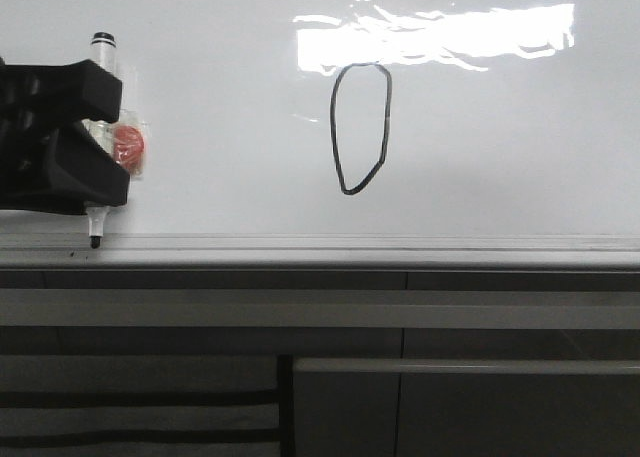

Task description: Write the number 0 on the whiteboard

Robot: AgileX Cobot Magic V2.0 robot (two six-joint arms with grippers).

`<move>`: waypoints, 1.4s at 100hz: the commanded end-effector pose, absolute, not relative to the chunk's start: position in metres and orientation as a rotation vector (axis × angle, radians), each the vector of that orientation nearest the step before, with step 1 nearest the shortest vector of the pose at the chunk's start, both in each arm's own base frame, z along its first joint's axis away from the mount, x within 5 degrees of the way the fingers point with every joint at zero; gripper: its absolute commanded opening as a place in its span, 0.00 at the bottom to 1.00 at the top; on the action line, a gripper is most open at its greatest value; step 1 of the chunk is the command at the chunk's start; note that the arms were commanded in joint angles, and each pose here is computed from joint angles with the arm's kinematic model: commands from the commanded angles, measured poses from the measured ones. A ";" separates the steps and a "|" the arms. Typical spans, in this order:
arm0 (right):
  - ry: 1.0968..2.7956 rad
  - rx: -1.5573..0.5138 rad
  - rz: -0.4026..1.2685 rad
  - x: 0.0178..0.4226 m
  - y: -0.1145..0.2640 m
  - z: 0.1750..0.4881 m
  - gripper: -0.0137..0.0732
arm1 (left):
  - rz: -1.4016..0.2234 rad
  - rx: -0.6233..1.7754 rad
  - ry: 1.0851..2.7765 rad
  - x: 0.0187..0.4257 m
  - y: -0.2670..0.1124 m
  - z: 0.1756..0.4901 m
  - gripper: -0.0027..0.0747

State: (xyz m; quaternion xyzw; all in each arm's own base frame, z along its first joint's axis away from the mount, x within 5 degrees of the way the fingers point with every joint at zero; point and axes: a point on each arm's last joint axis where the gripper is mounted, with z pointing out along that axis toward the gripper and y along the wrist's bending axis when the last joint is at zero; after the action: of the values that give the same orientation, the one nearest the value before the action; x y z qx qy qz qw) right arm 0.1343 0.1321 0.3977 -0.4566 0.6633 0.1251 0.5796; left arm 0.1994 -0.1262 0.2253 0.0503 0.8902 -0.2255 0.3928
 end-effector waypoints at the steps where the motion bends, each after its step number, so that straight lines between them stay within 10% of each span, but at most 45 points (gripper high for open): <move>1: 1.460 -0.987 0.299 0.134 0.130 0.418 0.59 | -0.591 0.093 2.177 0.205 -0.126 0.239 0.39; 101: 1.506 -1.032 0.304 0.124 0.122 0.416 0.59 | -0.612 0.289 2.074 0.162 -0.109 0.283 0.51; 125: 1.730 -1.127 0.362 0.099 0.104 0.399 0.10 | -0.589 0.380 1.915 0.132 -0.091 0.312 0.00; 140: 1.759 -1.117 0.375 0.087 0.093 0.382 0.08 | -0.499 0.460 1.799 0.116 -0.077 0.325 0.01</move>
State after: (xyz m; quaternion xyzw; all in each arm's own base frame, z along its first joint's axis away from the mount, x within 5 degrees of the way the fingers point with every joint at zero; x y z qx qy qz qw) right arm 0.0928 0.0999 0.3778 -0.4819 0.7350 0.1428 0.4552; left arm 0.1227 -0.0844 0.3031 0.1812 0.8107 -0.2255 0.5090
